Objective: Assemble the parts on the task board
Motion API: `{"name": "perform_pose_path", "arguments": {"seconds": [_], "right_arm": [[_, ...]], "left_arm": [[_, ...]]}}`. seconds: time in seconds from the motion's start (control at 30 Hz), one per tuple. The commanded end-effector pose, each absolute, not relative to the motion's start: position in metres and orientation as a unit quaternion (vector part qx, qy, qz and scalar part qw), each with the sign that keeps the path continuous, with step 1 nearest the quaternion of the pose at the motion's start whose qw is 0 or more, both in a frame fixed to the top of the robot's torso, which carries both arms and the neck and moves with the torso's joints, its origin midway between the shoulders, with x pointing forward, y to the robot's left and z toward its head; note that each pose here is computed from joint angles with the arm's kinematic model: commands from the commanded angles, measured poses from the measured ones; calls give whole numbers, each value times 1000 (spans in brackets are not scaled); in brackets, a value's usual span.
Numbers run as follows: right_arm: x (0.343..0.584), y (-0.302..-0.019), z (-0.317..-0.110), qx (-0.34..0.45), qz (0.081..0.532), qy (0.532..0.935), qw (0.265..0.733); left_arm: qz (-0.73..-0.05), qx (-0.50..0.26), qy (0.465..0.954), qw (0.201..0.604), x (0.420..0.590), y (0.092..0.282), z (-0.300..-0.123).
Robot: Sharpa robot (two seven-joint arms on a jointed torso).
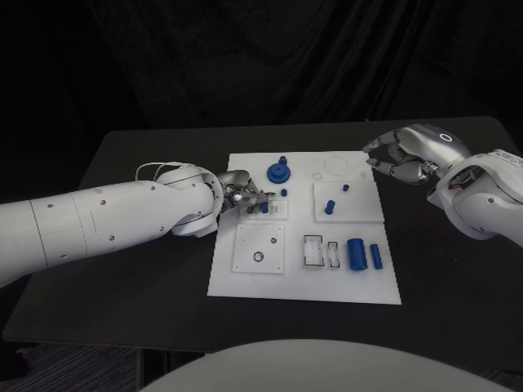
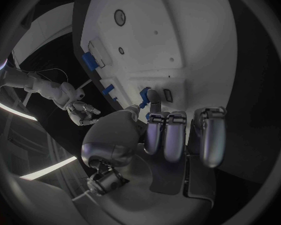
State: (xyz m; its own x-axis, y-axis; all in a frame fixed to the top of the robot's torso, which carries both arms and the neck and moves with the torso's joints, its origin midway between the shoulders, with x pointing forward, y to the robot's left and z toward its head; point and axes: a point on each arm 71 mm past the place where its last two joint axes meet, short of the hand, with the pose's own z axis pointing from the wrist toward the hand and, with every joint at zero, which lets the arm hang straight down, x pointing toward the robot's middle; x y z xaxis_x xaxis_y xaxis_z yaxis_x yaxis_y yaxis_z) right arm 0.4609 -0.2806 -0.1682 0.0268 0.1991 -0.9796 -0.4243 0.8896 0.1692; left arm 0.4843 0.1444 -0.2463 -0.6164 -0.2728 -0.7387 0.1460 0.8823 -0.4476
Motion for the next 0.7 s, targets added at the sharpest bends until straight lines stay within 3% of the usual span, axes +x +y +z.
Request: {"name": "perform_pose_path", "arguments": {"seconds": [0.03, 0.43, 0.7], "right_arm": [[461, -282, -170, -78, 213, 668, 709], [461, -282, -170, -79, 213, 669, 708], [459, -285, -170, -77, 212, 668, 709]], "left_arm": [[-233, -32, 878, 418, 480, 144, -254], [-239, -32, 875, 421, 480, 144, -253], [-278, -51, 834, 475, 478, 148, -241]]}}
